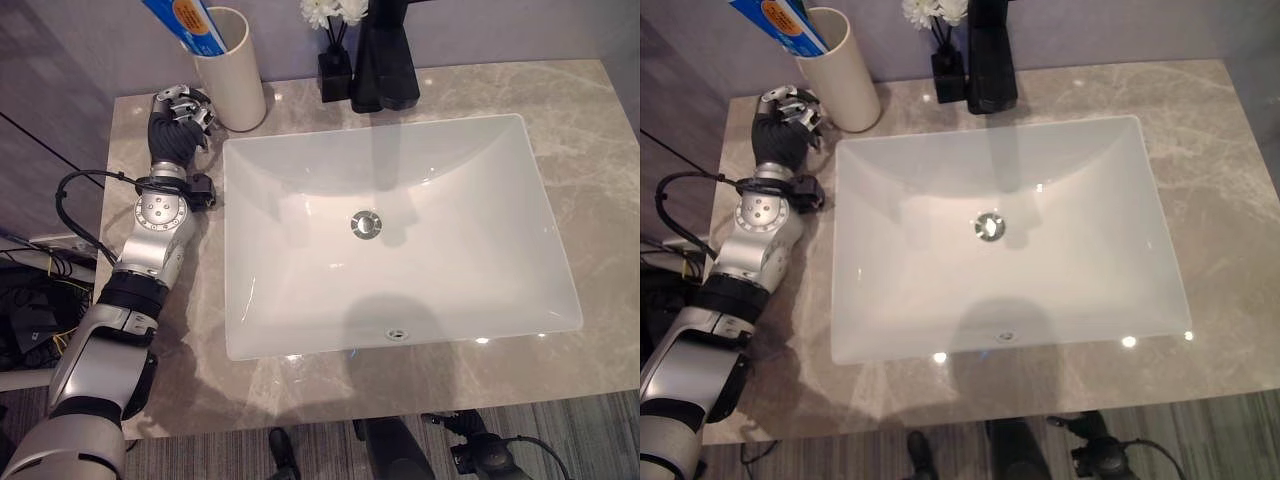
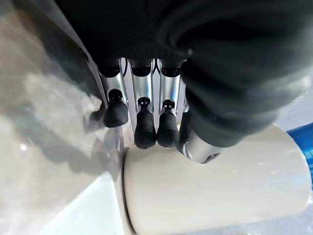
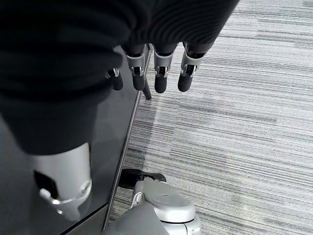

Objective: Put brush and paste in cup on sink, flatten towel.

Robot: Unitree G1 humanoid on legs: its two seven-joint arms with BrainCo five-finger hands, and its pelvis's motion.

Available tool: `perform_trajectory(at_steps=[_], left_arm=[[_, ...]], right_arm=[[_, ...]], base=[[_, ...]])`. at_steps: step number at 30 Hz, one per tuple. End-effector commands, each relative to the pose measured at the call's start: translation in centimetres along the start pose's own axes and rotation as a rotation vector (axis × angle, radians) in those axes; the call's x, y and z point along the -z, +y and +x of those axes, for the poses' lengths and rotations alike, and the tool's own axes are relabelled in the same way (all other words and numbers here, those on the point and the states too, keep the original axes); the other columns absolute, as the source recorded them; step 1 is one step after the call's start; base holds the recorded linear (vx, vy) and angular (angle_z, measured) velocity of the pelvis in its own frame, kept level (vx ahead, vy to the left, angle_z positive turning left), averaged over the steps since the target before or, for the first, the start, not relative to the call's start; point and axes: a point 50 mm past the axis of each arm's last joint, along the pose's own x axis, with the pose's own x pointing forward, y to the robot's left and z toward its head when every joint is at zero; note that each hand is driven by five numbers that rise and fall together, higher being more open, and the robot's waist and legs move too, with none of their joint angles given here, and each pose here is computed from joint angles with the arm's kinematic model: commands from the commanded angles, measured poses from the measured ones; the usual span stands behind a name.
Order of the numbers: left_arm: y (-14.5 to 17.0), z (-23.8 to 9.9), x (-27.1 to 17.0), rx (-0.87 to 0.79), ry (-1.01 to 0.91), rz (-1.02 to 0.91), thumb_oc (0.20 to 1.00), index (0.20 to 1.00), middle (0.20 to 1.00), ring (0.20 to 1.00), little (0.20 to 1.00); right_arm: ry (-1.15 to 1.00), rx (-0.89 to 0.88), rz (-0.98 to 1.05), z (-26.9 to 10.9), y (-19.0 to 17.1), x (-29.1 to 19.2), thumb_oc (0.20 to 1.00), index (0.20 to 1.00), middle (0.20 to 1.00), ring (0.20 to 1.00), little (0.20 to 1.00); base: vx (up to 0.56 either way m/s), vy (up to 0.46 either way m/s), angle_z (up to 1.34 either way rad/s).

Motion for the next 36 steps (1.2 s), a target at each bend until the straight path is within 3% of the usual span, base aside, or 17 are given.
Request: perform_trajectory(at_steps=[1, 20, 36], left_arm=[[0.8, -0.2, 0.9, -0.028, 0.024, 0.036, 0.200, 0.200, 0.200, 0.200, 0.200], [0.3, 1.9, -0.5, -0.055, 0.017, 0.063, 0.200, 0.200, 0.200, 0.200, 0.200], [-2.6, 2.1, -0.7, 0.031, -0.001, 0.071, 0.200, 0.200, 0.200, 0.200, 0.200]], right_arm=[[-0.030, 0.018, 0.023, -0.1, -0.1, -0.3, 1.000, 1.000, 1.000, 1.000, 1.000], [-0.040, 0.016, 0.033, -0.1, 0.1, -0.5, 1.000, 1.000, 1.000, 1.000, 1.000], [-0.048, 0.011, 0.030, -0.1, 0.3, -0.6, 1.000, 1.000, 1.000, 1.000, 1.000]], base=[[0.00, 0.000, 0.00], [0.00, 0.000, 0.00], [0.00, -0.003, -0.03]])
